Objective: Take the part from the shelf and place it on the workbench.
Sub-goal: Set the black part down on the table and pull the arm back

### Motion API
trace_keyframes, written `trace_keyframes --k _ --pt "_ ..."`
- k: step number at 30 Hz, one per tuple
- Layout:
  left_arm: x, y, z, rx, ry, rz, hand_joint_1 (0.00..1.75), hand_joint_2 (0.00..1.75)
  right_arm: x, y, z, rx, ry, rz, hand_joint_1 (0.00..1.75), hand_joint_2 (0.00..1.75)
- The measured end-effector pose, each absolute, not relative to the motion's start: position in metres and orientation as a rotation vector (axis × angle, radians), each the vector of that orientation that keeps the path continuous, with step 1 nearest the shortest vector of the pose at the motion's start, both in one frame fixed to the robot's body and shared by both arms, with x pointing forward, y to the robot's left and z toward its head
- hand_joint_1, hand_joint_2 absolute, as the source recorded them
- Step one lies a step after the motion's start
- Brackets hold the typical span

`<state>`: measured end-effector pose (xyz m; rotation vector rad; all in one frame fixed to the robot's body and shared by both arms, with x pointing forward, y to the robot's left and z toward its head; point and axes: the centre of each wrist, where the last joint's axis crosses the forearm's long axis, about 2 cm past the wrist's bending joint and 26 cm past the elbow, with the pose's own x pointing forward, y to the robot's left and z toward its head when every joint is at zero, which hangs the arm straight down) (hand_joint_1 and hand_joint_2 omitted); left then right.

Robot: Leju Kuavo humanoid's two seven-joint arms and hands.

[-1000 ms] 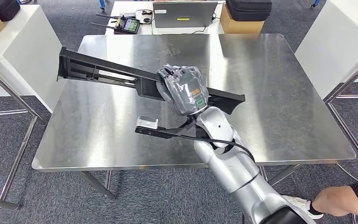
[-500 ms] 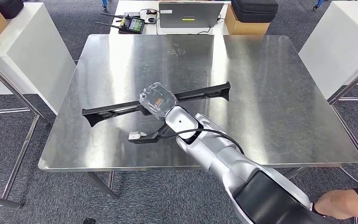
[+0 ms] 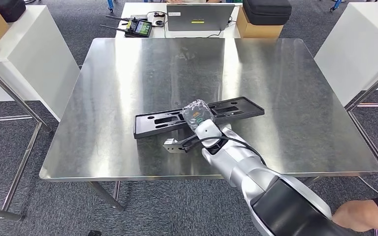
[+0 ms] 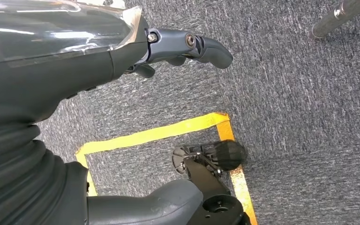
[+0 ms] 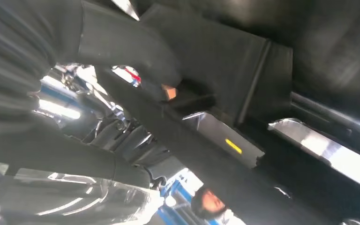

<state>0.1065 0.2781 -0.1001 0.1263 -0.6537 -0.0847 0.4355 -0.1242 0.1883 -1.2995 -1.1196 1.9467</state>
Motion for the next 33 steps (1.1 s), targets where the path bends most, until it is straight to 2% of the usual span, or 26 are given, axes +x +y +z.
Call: trace_keyframes --k 3,7,20,28,33 --pt "0.106 0.278 -0.100 0.128 -0.649 -0.090 0.00 1.75 0.435 -0.132 0.181 -1.272 -1.076 1.934 0.00 0.00" --pt "0.107 0.278 -0.100 0.128 -0.649 -0.094 0.00 0.00 0.436 -0.138 0.179 -1.252 -1.061 1.890 0.00 0.00" --pt "0.112 0.278 -0.099 0.128 -0.641 -0.108 0.00 0.00 0.442 -0.152 0.182 -1.254 -1.107 1.784 0.00 0.00" --pt "0.111 0.278 -0.099 0.130 -0.638 -0.109 0.00 0.00 0.444 -0.139 0.200 -1.251 -1.424 1.606 0.00 0.00" --pt "0.110 0.277 -0.099 0.130 -0.636 -0.109 0.00 0.00 0.445 -0.130 0.210 -1.246 -1.478 1.570 0.00 0.00"
